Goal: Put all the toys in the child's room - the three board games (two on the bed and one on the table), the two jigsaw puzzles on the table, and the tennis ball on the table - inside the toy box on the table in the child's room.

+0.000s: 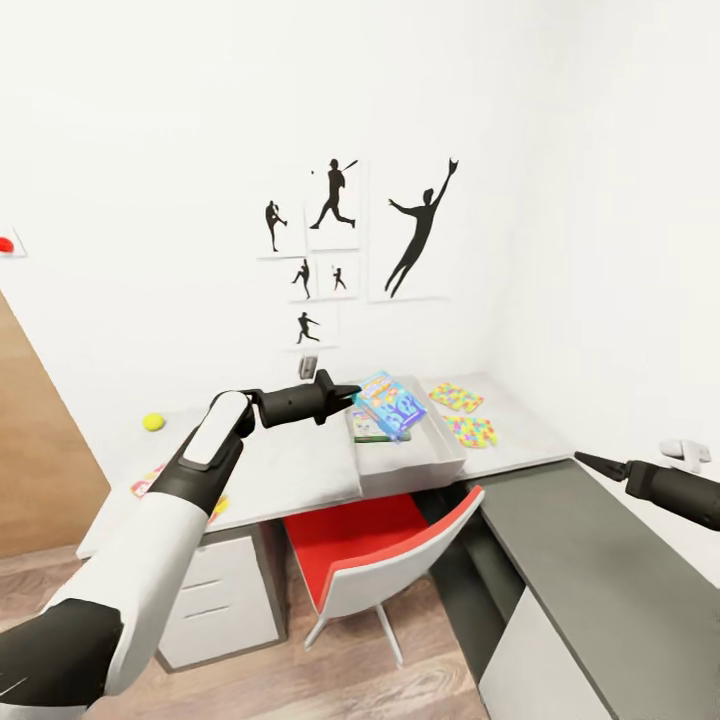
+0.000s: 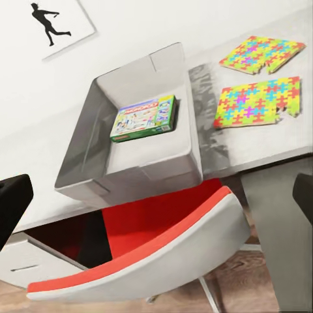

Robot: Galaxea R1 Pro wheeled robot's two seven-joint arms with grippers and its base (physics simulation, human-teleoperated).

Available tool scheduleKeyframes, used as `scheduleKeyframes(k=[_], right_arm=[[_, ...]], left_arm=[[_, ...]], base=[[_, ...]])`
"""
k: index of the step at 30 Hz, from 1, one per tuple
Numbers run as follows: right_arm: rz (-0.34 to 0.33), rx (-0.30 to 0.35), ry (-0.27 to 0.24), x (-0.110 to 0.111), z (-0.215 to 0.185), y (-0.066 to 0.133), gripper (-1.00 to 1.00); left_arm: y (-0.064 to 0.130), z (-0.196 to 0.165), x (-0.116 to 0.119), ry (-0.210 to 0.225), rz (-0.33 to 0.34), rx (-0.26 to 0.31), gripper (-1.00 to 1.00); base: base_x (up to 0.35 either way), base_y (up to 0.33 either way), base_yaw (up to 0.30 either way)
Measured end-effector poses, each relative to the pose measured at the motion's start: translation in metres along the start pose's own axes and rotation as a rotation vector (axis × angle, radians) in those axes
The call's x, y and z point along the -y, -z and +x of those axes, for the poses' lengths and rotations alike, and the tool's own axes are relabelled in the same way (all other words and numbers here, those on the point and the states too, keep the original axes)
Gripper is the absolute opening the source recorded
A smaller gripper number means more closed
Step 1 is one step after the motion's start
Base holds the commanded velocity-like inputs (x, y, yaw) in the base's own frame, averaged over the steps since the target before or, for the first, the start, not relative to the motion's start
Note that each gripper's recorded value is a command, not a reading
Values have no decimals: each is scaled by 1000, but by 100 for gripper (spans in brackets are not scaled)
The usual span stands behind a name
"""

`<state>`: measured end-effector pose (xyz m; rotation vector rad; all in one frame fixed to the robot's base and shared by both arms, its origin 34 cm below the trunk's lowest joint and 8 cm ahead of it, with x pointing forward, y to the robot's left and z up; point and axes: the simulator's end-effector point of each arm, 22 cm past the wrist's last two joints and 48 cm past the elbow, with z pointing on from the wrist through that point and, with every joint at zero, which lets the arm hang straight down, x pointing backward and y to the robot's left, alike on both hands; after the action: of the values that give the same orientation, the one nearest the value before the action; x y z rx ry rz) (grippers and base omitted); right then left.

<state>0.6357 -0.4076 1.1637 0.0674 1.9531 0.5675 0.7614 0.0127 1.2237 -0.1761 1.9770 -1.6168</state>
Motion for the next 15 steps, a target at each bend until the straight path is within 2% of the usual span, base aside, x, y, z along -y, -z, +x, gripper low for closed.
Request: scheduleKeyframes(k=[9,15], right_arm=[[1,-4,-1,0,2,0,100],[1,-5,-1,0,3,0,100]], left_arm=[[3,-4,-8,5,-18,1,-100],[8,-8,-13,6,-30,8,-100]], base=[[34,0,-39],[219,0,-10]])
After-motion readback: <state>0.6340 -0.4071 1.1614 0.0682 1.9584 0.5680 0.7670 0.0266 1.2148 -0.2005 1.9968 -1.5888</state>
